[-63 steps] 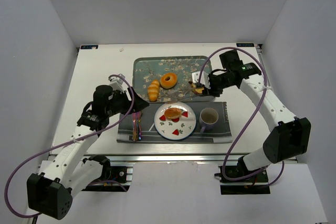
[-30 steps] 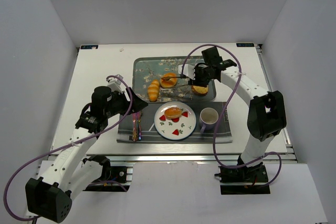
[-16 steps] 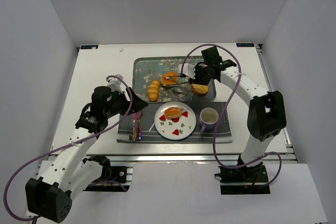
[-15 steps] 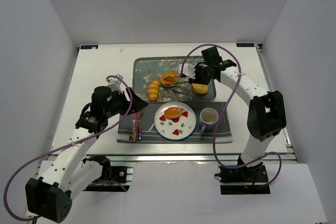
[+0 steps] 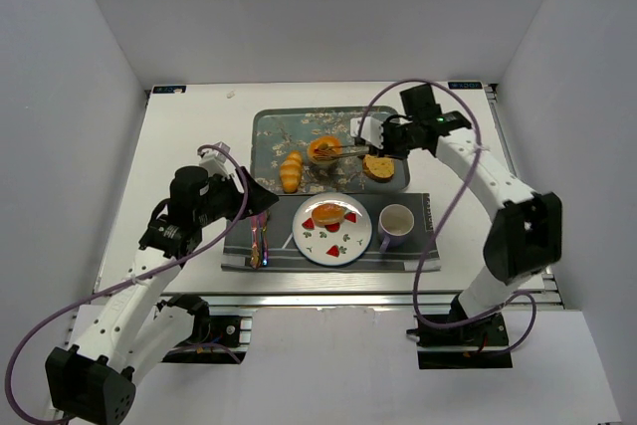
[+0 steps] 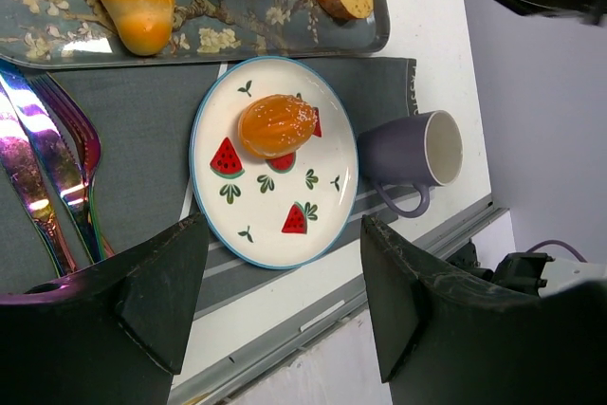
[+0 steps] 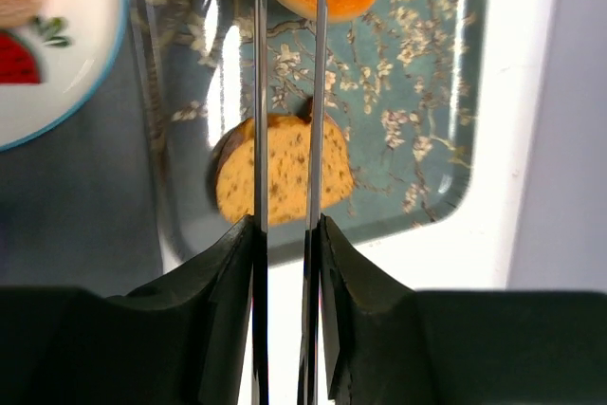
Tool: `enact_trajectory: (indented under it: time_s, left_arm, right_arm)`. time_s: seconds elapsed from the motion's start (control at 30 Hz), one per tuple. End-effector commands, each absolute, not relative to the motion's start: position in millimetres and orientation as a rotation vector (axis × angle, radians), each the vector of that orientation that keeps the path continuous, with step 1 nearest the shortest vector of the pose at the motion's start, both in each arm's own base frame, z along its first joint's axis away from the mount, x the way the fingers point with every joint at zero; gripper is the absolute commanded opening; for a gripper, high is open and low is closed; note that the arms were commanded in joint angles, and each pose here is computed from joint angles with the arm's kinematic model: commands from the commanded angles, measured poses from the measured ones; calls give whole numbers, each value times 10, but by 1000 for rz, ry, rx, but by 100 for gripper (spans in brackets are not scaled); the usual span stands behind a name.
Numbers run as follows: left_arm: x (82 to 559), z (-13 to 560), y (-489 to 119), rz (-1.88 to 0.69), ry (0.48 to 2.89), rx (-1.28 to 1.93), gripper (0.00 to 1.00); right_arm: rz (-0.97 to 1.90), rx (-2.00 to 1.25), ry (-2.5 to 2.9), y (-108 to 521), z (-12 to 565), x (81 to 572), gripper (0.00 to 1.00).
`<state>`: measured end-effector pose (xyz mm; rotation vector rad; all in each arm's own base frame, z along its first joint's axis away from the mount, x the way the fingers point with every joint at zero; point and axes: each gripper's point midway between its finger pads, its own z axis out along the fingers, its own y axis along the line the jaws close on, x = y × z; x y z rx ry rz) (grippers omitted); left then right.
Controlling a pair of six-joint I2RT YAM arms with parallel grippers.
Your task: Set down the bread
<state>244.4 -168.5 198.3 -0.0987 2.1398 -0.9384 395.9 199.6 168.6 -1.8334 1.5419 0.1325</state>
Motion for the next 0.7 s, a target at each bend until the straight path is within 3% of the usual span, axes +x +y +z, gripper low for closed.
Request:
enact_trajectory:
  time_s: [0.0,0.4,0.67]
  left_arm:
    - [2434,2085,-1647,-931,2108,-111,74]
    - [2394,2070,-1645,-945,2104,-117,74]
    - [2381,2062,-1659,-963,2100,-125,74]
  right_arm:
    - [223,-1847,1364,2017,2212,3515,1]
    - [367,-2108,1195,1714,2029,2281,1]
    - [304,-2233,1057,1722,1855,2048,4]
